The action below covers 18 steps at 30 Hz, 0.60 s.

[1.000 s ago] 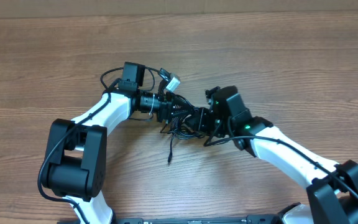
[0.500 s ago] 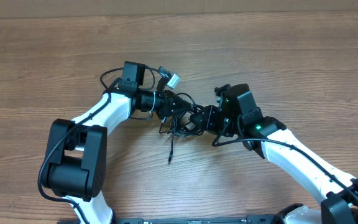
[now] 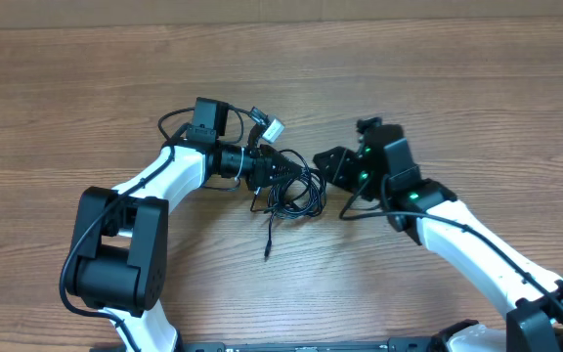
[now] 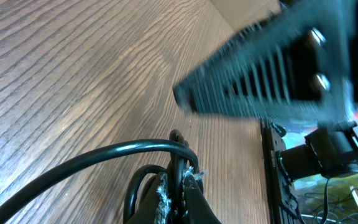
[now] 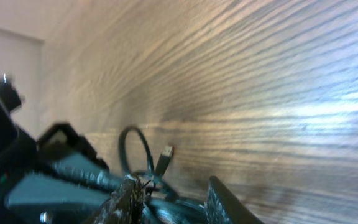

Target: Untangle cables

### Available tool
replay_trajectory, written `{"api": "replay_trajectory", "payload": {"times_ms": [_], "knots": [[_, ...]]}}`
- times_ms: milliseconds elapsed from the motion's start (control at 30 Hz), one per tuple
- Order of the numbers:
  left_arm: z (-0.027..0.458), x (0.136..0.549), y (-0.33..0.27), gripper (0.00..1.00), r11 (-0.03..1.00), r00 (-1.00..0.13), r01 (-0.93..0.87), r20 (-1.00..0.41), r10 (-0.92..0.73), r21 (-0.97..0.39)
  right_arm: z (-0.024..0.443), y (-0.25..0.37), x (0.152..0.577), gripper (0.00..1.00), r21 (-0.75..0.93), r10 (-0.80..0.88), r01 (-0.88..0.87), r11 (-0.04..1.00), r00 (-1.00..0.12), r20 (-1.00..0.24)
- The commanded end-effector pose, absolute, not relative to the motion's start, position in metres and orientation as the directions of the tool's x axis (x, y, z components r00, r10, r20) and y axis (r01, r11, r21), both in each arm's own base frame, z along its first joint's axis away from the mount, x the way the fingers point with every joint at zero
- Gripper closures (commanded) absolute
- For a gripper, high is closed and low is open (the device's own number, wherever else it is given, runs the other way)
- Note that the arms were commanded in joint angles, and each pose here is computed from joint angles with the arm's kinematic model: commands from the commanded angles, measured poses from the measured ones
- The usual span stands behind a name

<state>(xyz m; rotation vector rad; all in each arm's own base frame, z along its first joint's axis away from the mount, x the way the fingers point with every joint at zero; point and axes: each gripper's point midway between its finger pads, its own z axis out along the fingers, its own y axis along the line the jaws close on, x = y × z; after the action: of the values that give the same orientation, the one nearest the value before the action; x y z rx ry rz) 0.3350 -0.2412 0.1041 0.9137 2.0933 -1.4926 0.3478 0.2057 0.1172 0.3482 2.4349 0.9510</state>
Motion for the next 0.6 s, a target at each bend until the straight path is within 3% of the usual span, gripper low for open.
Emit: {"api": "replay_trajectory", "payload": {"times_ms": [0,300,567], "knots": [[0.128,0.333,-0.247,0.96,0.138,-0.641,0.765,-0.722,0.261,-0.629,0.134,0.206,0.350,0.67,0.740,0.394,0.020,0.672,-0.856,-0.334],[0.133,0.317,-0.258,0.96,0.052,-0.599,0.790,-0.752,0.277,-0.610,0.133,0.207,0.344,0.67,0.758,0.371,0.018,0.653,-0.879,-0.299],[0.127,0.322,-0.256,0.96,0.096,-0.608,0.787,-0.740,0.287,-0.609,0.112,0.186,0.331,0.65,0.717,0.382,0.122,0.687,-0.899,-0.213]]}}
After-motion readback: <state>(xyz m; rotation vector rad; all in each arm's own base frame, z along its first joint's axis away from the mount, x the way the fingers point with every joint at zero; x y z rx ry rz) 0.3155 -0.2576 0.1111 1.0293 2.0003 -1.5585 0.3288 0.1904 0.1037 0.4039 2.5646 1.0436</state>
